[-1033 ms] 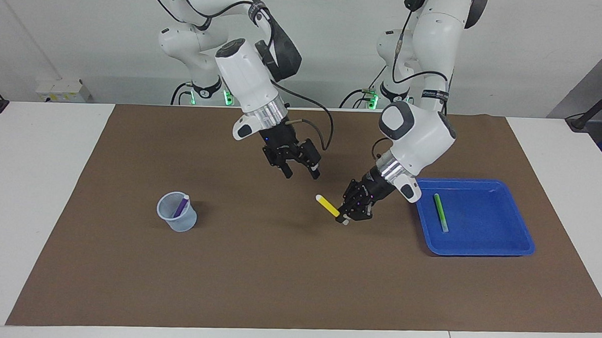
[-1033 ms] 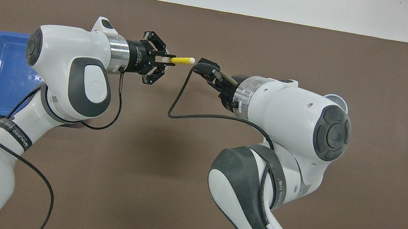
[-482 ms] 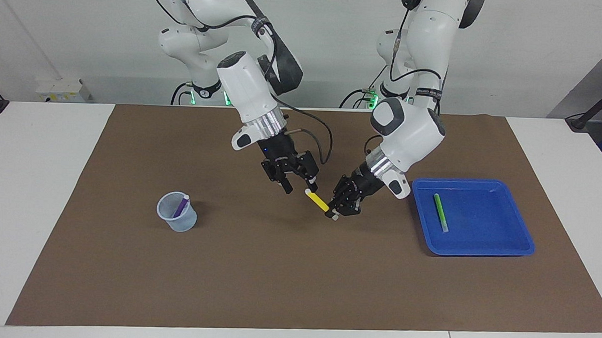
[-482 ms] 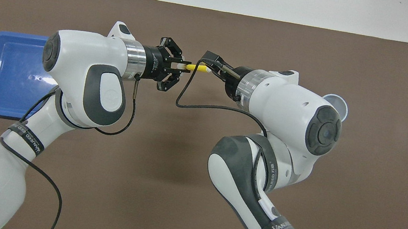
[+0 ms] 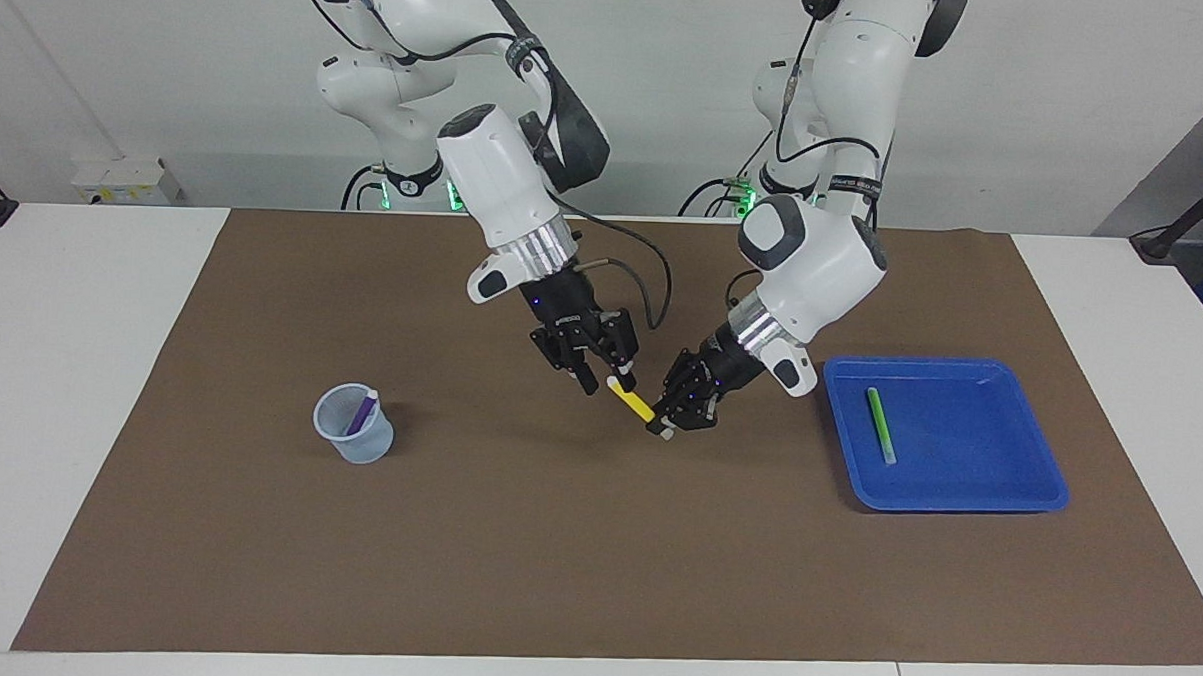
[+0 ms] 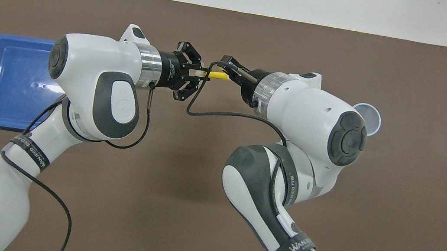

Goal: Transfer and insert pens with both arms
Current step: 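Grasp the yellow pen with the right gripper and open the left gripper, then insert the yellow pen into the cup while the left gripper returns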

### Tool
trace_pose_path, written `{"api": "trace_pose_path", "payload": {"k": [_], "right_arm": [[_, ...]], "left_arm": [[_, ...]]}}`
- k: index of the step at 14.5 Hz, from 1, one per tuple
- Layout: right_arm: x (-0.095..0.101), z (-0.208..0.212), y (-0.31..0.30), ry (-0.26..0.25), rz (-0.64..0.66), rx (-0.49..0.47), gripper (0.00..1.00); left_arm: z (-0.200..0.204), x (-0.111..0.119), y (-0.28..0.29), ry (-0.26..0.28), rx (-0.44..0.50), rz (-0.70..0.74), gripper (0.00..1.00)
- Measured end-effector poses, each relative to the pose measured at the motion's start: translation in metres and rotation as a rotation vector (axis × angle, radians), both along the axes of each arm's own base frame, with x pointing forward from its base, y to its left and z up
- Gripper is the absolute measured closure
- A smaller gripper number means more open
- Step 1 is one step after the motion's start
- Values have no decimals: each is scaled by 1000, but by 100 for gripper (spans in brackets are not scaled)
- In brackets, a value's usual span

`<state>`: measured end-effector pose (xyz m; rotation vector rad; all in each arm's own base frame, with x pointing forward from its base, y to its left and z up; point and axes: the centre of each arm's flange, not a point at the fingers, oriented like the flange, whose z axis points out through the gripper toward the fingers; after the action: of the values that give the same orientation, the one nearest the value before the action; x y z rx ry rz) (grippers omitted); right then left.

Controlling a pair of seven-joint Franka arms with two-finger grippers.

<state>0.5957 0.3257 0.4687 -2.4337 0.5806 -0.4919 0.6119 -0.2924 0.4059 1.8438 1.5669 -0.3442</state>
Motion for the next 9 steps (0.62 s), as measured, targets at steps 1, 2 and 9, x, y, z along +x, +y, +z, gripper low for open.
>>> {"api": "trace_pose_path", "payload": {"k": [1,2,9], "right_arm": [[-1,-2,2,3,4,-1,50],[-2,-3,4,4,6,-2,50],[-2,-6,6,7,10,-4,80]], "left_arm": [[0,0,0,0,0,0,81],[0,0,0,-1,0,0,81],[1,2,2,-1,-1,8,81]]}}
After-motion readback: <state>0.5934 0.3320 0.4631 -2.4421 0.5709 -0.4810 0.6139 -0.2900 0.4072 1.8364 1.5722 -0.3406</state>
